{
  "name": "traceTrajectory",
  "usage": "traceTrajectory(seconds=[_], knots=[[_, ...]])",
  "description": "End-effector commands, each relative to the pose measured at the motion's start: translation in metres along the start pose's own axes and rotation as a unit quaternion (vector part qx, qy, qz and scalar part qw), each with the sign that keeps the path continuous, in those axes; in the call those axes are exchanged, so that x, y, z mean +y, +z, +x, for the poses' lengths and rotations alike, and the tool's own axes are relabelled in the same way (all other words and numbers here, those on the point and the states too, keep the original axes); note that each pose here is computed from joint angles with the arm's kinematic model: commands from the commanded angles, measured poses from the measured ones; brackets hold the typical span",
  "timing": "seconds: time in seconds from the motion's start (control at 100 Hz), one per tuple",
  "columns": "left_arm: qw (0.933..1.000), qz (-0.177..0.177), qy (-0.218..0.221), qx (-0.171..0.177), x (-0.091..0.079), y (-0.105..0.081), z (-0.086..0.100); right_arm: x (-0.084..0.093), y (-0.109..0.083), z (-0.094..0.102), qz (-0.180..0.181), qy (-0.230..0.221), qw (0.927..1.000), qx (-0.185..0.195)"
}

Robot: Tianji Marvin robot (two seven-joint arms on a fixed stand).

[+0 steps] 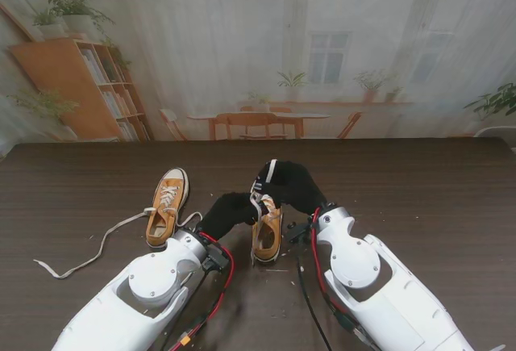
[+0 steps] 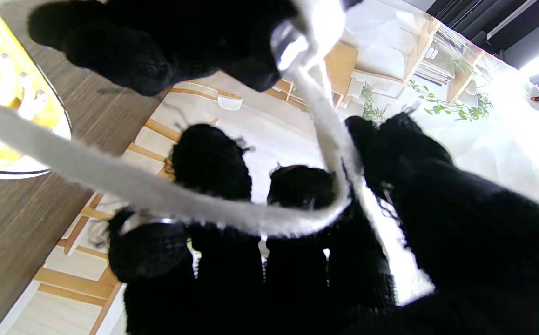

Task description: Tie the shoelaces into a bow on the shoes

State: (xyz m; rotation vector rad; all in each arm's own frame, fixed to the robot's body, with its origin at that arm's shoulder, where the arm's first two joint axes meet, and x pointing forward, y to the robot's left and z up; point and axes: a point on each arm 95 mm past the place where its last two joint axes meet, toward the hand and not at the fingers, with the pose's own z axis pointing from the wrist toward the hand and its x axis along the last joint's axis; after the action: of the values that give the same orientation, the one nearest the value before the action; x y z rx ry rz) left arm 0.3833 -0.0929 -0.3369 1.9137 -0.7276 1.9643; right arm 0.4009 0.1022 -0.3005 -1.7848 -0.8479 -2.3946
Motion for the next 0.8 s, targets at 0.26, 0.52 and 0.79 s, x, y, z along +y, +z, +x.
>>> traceTrajectory(seconds=[0.26, 0.52, 0.79], knots=[[0.9994, -0.022, -0.018, -0.02, 0.005, -0.011, 0.004, -0.005, -0.002, -0.001, 0.011, -0.001, 0.9999, -0.004], [0.9931, -0.003, 0.117, -0.011, -0.002, -0.013, 0.001, -0.007, -0.004, -0.002, 0.01, 0.001, 0.9999, -0.008], [0.962, 0.006, 0.273, 0.008, -0.012, -0.015, -0.002, -0.005, -0.004, -0.001, 0.009, 0.0, 0.9999, -0.007]])
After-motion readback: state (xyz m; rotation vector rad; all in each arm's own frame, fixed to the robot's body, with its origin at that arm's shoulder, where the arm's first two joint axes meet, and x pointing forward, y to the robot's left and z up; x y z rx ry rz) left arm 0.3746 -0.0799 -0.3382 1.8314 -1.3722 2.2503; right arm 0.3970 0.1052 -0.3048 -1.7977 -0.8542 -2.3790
